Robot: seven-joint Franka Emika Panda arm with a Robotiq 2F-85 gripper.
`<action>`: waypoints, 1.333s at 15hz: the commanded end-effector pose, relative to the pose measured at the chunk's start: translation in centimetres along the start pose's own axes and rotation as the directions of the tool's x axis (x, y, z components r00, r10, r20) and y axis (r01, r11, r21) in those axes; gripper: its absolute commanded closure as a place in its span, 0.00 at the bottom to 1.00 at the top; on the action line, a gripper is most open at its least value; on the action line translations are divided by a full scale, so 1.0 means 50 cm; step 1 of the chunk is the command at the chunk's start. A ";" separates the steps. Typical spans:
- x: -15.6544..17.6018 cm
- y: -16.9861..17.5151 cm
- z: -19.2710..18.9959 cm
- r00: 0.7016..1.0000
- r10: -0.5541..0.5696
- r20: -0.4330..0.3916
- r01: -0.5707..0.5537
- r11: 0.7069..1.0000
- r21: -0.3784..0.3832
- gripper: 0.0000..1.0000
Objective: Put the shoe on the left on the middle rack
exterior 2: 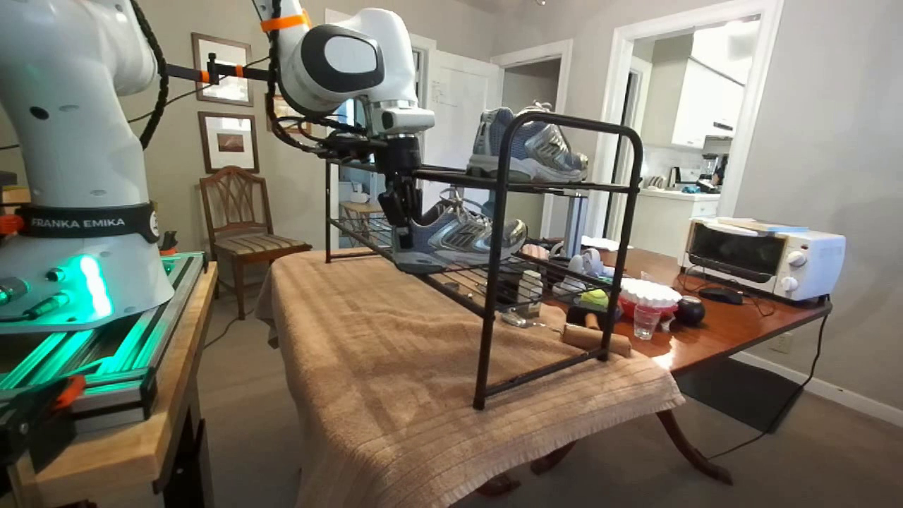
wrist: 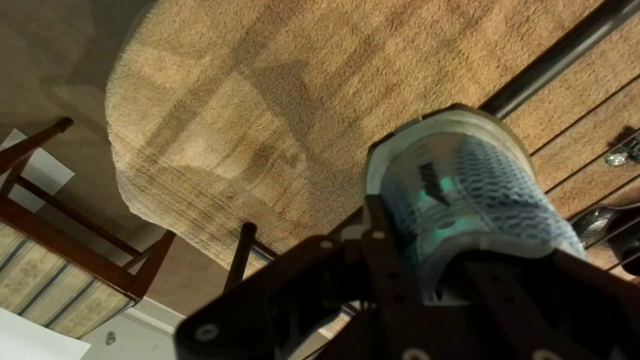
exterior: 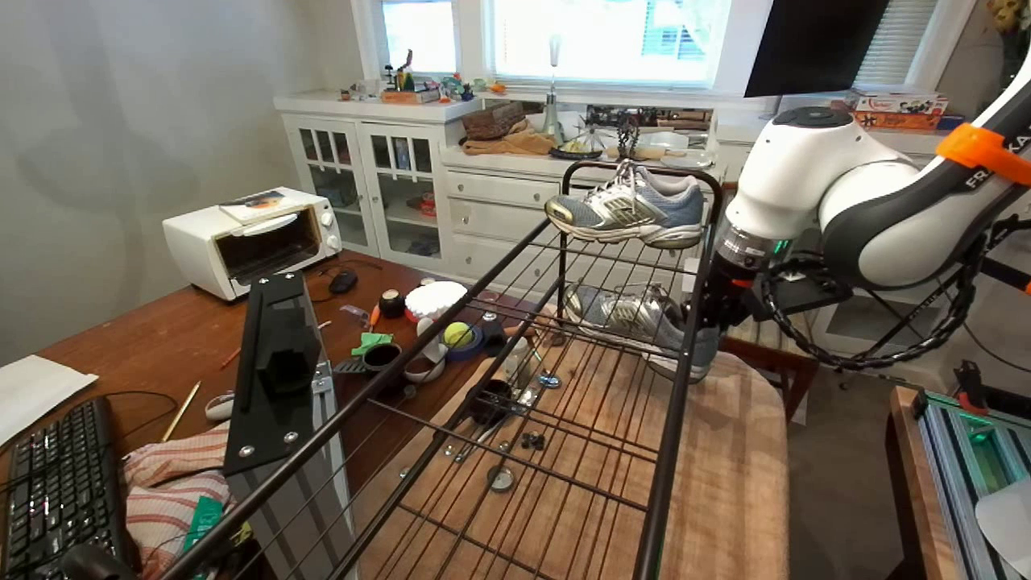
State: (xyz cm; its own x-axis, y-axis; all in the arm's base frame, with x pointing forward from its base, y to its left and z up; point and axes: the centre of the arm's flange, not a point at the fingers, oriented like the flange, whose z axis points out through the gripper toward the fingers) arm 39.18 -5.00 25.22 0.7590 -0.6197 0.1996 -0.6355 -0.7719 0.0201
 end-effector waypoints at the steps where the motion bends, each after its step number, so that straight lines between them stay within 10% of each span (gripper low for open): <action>1: -0.091 0.045 -0.013 0.997 -0.032 -0.065 0.035 0.998 0.050 0.97; 5: -0.091 0.045 -0.015 0.992 -0.068 -0.102 0.074 0.996 0.052 0.97; 7: -0.092 0.045 -0.016 0.990 -0.080 -0.118 0.087 0.995 0.053 0.63; 16: -0.107 0.043 -0.026 0.962 -0.145 -0.230 0.166 0.983 0.072 0.04; 20: -0.121 0.045 -0.027 0.946 -0.171 -0.274 0.198 0.978 0.071 0.00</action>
State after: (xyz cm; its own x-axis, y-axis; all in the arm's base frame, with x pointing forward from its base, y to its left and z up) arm 37.85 -3.86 24.93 0.8141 -0.4211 0.3999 -0.4698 -0.8824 0.0271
